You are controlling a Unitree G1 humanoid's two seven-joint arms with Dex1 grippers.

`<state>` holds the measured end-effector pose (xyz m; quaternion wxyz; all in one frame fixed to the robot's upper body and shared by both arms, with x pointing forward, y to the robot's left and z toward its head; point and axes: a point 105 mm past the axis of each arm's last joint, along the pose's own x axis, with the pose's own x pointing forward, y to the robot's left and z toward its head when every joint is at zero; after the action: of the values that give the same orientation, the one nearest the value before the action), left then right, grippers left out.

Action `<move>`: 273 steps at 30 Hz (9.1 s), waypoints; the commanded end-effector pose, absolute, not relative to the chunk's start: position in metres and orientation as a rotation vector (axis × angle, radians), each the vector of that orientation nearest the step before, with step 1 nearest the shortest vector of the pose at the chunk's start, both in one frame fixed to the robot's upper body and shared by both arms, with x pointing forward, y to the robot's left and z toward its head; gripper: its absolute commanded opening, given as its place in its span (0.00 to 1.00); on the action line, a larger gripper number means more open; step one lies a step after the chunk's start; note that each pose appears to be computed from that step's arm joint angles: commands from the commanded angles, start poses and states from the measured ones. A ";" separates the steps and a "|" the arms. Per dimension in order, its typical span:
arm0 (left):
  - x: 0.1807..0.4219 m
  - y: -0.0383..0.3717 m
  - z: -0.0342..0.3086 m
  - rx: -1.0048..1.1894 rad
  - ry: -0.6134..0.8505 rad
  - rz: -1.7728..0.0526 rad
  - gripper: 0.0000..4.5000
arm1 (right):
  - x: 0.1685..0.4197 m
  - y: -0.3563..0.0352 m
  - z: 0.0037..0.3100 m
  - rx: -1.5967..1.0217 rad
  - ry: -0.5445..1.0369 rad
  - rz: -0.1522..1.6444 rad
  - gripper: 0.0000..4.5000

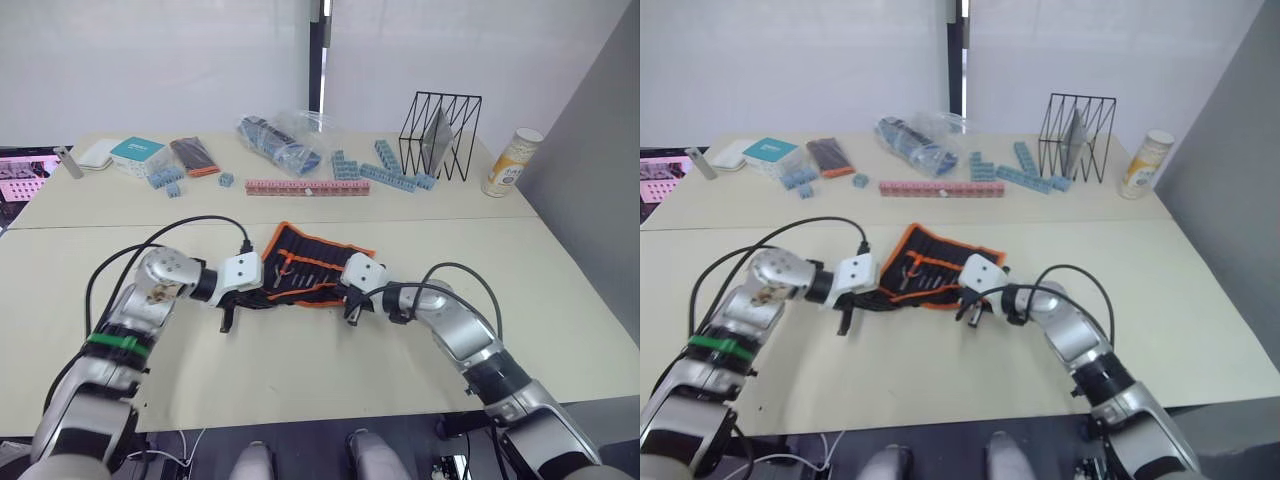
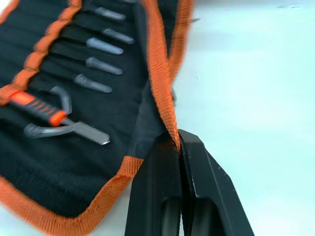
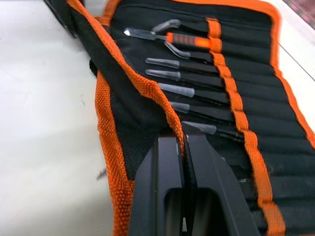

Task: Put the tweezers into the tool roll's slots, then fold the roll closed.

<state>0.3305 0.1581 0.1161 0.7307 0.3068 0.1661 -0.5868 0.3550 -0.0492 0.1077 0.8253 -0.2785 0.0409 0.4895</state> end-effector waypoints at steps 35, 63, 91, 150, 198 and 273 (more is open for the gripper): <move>0.338 0.191 0.114 0.537 0.397 -0.985 0.01 | 0.351 -0.107 0.116 -0.498 0.237 0.987 0.00; 0.330 0.169 0.174 0.131 0.089 -0.929 0.83 | 0.344 -0.097 0.161 -0.159 -0.002 0.896 0.72; 0.346 0.147 0.077 0.133 0.225 -0.726 0.00 | 0.359 -0.063 0.081 -0.226 0.167 0.743 0.00; 0.313 0.181 0.156 0.242 0.206 -0.985 0.00 | 0.340 -0.084 0.103 0.205 0.374 0.776 0.99; 0.316 0.183 0.140 0.213 0.195 -0.942 0.00 | 0.329 -0.138 0.121 0.551 0.342 0.730 0.00; 0.304 0.176 0.123 -0.068 0.303 -0.917 0.00 | 0.323 -0.082 0.064 -0.096 0.384 0.964 0.01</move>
<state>0.3043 0.1764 0.1133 0.8821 -0.0177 0.1596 -0.4428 0.3225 -0.0746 0.0821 0.8647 -0.0145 0.1551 0.4776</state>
